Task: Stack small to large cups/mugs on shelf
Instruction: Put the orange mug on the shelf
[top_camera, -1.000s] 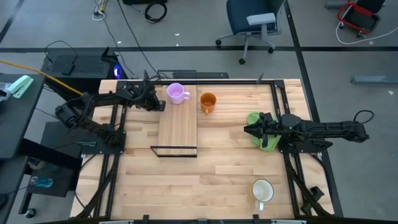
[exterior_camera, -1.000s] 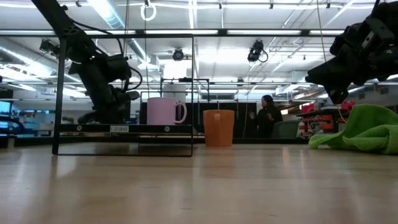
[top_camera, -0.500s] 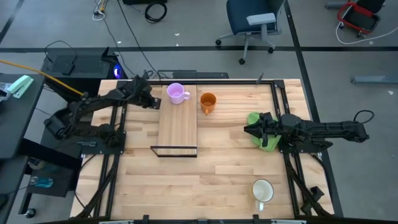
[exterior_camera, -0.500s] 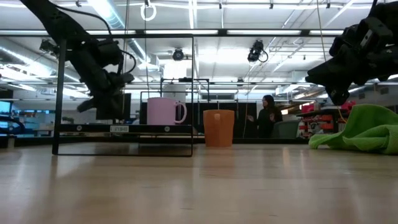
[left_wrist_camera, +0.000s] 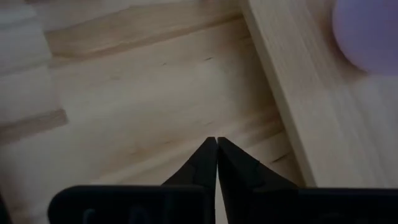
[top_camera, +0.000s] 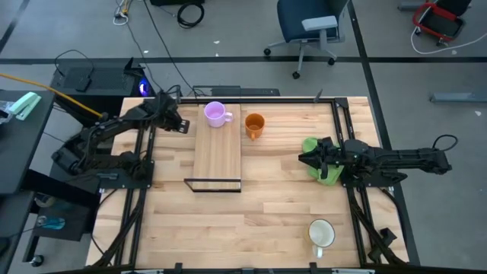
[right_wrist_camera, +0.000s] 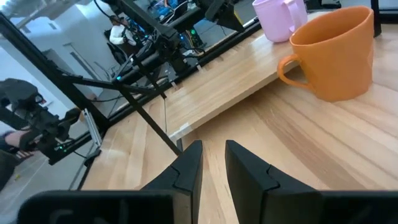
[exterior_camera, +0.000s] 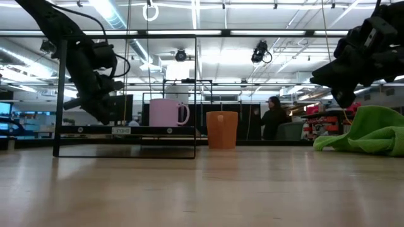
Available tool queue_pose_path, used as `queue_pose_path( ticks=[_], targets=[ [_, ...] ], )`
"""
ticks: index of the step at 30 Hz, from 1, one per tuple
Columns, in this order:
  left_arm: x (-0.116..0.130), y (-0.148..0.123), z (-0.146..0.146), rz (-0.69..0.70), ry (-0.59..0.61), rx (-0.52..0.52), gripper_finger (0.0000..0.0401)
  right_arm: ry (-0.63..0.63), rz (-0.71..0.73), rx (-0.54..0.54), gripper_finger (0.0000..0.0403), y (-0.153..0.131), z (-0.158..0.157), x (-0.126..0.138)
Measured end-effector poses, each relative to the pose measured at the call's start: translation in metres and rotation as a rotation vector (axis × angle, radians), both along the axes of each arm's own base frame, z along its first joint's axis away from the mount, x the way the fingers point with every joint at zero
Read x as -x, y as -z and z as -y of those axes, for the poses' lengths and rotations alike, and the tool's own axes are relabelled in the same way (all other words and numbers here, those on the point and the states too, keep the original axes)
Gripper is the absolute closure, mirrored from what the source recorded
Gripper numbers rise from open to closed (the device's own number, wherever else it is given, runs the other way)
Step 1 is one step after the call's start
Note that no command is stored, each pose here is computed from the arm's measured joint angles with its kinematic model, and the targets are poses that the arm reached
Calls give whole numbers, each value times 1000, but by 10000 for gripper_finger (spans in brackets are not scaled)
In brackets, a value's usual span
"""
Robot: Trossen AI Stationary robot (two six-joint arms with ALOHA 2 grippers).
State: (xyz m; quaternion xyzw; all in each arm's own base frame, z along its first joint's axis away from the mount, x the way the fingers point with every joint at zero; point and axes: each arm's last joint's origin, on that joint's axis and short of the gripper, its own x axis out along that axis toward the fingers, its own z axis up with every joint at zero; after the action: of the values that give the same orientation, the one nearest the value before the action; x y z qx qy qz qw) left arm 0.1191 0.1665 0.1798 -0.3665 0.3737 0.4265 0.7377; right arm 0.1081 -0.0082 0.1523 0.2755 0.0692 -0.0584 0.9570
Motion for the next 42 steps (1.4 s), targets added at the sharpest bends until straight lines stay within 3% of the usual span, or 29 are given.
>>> queue_pose_path(
  ticks=[9,16,22,25,35,42],
  targets=[
    [12,0,-8,-19,-24,-18,382,54,8,-28,326,0,1,0],
    [13,-1,-10,-14,-25,-36,377,137,48,-109,326,-4,4,0],
    [12,-2,-12,-6,-12,-65,383,185,171,-56,326,-51,8,3],
    [12,-2,-12,-6,-12,-65,385,238,167,-14,326,-82,14,4],
    [11,-2,-12,-6,-9,-66,374,428,-222,145,326,-171,58,-30],
    [11,-2,-12,-6,-9,-66,384,368,-561,72,326,-218,115,-75]
  ],
)
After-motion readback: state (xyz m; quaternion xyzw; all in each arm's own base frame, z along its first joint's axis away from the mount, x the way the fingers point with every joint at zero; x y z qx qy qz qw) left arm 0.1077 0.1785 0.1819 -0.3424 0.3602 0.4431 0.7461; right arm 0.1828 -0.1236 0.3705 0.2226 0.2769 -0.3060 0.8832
